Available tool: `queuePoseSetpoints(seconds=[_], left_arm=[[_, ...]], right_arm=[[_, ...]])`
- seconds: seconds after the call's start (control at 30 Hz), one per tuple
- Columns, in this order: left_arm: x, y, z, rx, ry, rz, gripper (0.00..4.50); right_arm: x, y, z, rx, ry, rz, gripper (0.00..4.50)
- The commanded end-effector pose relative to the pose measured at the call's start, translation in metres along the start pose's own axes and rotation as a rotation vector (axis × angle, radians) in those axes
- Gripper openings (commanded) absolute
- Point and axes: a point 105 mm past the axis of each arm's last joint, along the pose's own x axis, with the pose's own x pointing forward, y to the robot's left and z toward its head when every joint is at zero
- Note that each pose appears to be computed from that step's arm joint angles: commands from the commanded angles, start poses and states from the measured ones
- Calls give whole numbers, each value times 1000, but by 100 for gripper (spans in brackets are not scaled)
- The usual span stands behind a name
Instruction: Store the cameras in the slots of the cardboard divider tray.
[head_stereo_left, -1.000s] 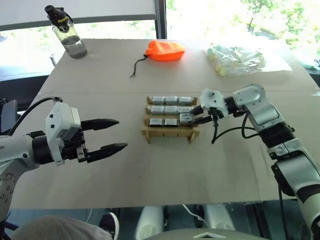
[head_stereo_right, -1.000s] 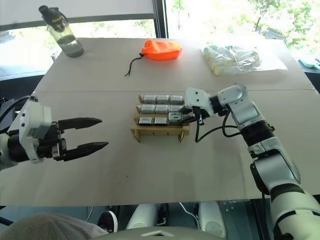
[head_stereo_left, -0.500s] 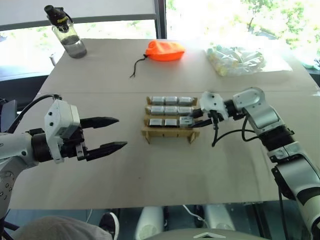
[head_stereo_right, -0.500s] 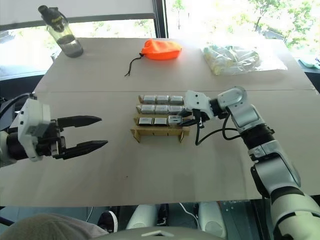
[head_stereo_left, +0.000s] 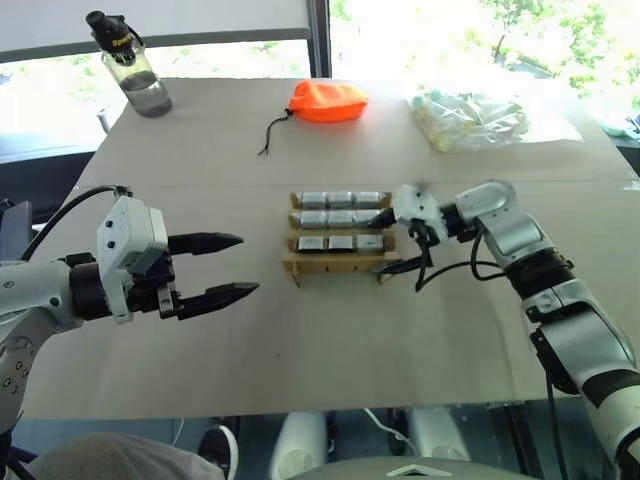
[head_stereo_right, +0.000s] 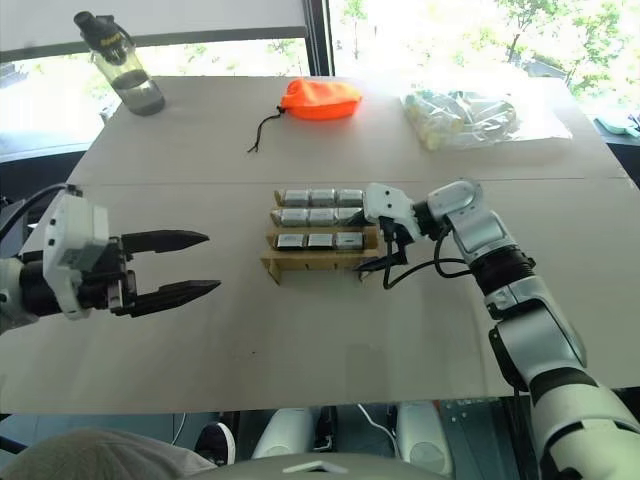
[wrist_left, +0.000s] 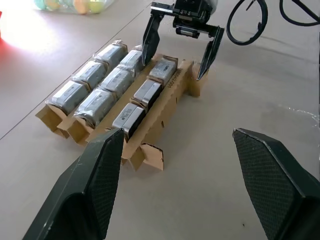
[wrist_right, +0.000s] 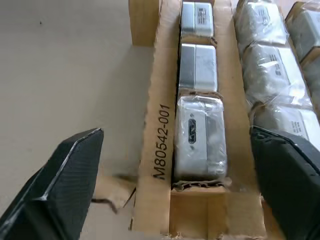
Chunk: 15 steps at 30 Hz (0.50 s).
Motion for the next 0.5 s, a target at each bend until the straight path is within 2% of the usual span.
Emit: queuePoseSetpoints(seconds=[0.03, 0.17, 0.27, 0.4, 0.5], left_arm=[[0, -2, 8, 39, -7, -9, 359], [2, -2, 7, 32, -8, -11, 359], [3, -1, 5, 15, -14, 0, 359], [4, 6, -8, -43, -3, 81, 359], [11, 3, -19, -105, -57, 127, 359]], right_arm=[[-19, -2, 23, -59, -50, -31, 446], [-32, 11, 33, -23, -107, -45, 446], [-45, 22, 30, 57, -152, -84, 446], [-69, 36, 13, 185, -187, -177, 446], [-92, 53, -15, 259, -141, -285, 446]])
